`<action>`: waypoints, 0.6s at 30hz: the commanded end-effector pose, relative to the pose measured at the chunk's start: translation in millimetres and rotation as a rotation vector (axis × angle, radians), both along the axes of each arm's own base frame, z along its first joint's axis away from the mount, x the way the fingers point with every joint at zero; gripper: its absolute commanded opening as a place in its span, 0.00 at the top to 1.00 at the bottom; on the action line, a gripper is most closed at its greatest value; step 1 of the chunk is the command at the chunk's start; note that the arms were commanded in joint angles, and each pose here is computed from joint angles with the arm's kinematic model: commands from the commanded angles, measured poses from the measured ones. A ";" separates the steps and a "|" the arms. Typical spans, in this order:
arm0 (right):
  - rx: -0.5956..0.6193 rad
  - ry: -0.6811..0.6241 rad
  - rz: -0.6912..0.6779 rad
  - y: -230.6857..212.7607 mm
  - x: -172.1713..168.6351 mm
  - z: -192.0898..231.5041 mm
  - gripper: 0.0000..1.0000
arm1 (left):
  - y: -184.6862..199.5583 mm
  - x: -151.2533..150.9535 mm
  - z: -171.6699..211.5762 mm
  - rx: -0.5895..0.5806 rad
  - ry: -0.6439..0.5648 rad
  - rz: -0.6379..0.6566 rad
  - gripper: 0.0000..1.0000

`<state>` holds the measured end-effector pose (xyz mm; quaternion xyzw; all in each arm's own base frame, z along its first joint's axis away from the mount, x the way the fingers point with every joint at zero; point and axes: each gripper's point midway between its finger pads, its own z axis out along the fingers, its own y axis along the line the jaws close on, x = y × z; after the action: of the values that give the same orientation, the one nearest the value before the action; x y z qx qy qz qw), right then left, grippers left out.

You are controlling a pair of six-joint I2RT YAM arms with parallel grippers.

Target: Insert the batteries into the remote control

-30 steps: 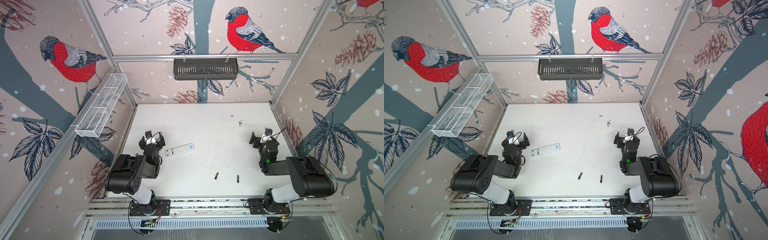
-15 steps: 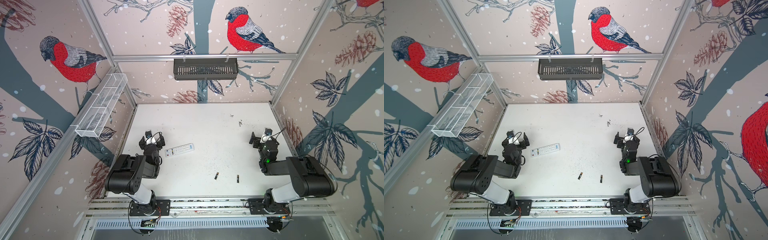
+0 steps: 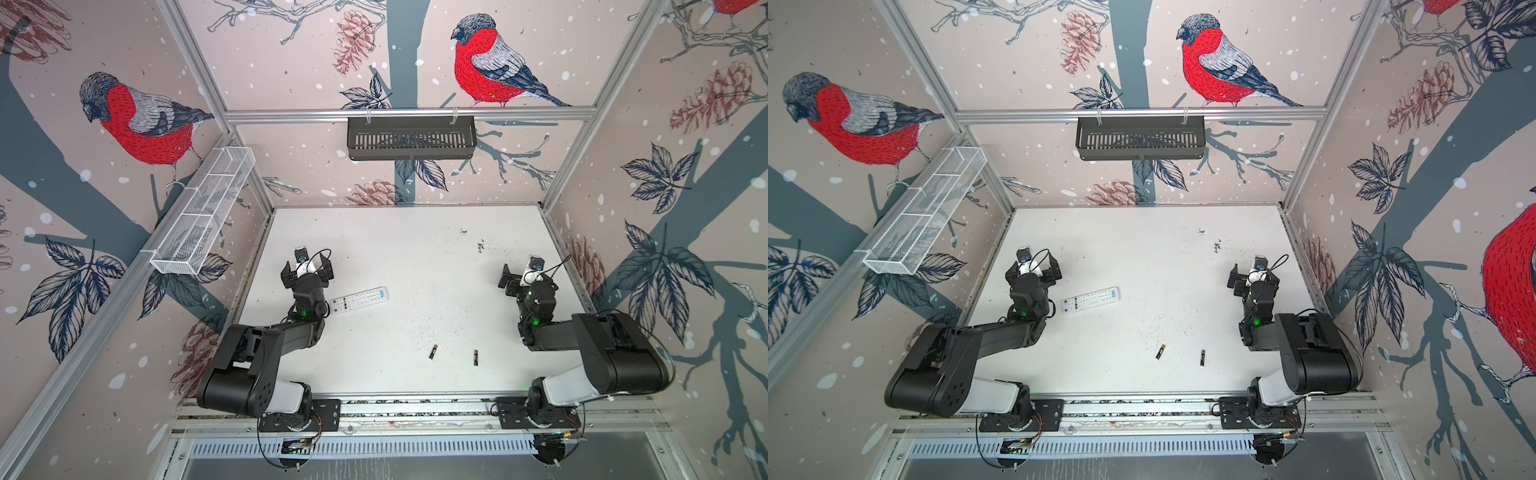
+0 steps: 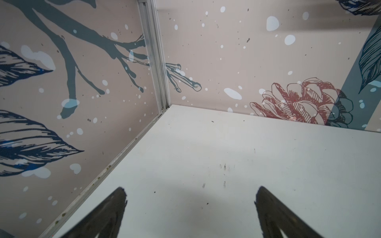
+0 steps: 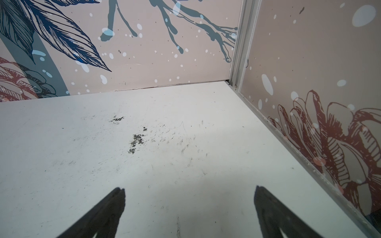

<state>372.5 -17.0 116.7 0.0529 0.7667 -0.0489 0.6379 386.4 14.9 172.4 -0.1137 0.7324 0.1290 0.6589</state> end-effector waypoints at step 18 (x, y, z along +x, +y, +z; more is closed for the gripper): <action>-0.004 -0.030 0.007 -0.3 2.1 7.8 0.01 | -57.6 -38.9 13.1 -0.211 0.434 0.137 0.02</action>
<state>373.6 -18.7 116.4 0.0539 0.7671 -0.0492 0.6374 370.1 -38.4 209.9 -0.2104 0.8181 0.1293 0.5193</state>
